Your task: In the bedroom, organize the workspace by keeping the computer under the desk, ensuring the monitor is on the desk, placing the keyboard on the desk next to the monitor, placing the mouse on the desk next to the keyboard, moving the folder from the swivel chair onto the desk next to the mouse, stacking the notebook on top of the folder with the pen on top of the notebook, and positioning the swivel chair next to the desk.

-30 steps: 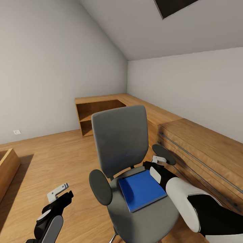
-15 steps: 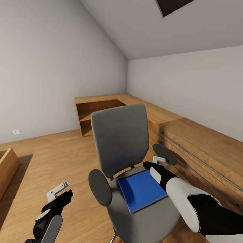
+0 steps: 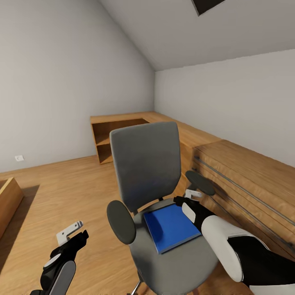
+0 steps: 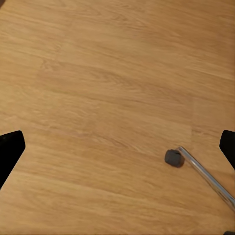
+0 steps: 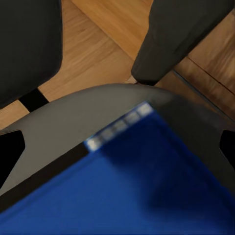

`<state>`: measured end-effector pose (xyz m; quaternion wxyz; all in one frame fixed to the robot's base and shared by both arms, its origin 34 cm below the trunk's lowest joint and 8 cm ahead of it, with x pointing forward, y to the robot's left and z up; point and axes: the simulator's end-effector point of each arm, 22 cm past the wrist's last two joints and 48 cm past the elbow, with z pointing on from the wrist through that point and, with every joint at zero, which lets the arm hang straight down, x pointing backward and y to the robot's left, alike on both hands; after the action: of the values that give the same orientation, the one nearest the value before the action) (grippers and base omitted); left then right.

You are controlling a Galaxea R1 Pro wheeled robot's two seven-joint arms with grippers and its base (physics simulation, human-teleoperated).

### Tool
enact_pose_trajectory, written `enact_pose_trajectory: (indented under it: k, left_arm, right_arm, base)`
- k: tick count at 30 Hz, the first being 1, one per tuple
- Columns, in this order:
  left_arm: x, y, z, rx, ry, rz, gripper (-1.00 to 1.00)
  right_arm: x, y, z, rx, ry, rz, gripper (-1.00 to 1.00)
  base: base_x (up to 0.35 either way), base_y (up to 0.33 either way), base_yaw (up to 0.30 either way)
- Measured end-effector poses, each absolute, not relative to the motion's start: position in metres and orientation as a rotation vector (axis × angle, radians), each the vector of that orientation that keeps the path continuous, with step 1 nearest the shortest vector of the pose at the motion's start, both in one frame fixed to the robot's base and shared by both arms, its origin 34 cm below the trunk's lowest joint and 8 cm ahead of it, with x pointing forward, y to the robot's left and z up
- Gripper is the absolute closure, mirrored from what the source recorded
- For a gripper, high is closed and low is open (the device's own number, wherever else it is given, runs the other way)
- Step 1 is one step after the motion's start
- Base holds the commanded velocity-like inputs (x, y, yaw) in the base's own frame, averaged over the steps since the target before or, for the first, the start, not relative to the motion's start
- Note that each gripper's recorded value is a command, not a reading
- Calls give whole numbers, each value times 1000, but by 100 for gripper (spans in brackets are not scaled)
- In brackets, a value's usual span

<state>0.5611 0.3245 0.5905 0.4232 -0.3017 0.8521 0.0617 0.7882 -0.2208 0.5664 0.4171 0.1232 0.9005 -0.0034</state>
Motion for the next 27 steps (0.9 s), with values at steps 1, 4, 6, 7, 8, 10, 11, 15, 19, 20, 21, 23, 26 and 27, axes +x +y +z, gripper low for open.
enact_pose_trajectory:
  k: [1,4,6,7,8,10,11,15,19,20,21,23,26,27]
  left_arm:
    - [561,324,588,-755,2133,155,-100]
    - [559,324,582,-755,2133,154,-100]
    - [558,324,578,-754,2134,154,-100]
    - [558,324,578,-753,2134,153,-100]
    - [558,324,578,-753,2134,153,-100]
    - [558,324,578,-753,2134,154,-100]
    - [558,324,578,-753,2134,154,-100]
    - [558,324,575,-753,2134,154,-100]
    - [556,323,567,-752,2135,152,-100]
    - [556,323,567,-752,2135,152,-100]
    - [556,323,567,-752,2135,152,-100]
    - [556,323,567,-753,2134,152,-100]
    - [556,323,567,-753,2134,152,-100]
    - [556,323,567,-753,2134,152,-100]
  right_arm:
    - [788,-221,564,309,2260,-9,-100]
    - [787,-221,558,309,2260,-9,-100]
    - [786,-221,554,308,2260,-9,-100]
    - [786,-220,554,308,2260,-8,-100]
    - [786,-221,554,308,2260,-9,-100]
    - [786,-221,554,308,2260,-9,-100]
    - [786,-221,554,308,2260,-9,-100]
    - [785,-221,552,307,2260,-10,-100]
    - [785,-221,545,286,2256,-22,-100]
    - [785,-221,545,286,2256,-22,-100]
    - [785,-221,545,286,2255,-22,-100]
    - [785,-221,545,286,2255,-22,-100]
    - [785,-221,545,286,2255,-22,-100]
    - [785,-221,545,286,2255,-22,-100]
  base:
    - [0,0,0]
    - [0,0,0]
    - [0,0,0]
    - [0,0,0]
    - [0,0,0]
    - [0,0,0]
    - [0,0,0]
    - [0,0,0]
    - [0,0,0]
    - [0,0,0]
    - [0,0,0]
    - [0,0,0]
    - [0,0,0]
    - [0,0,0]
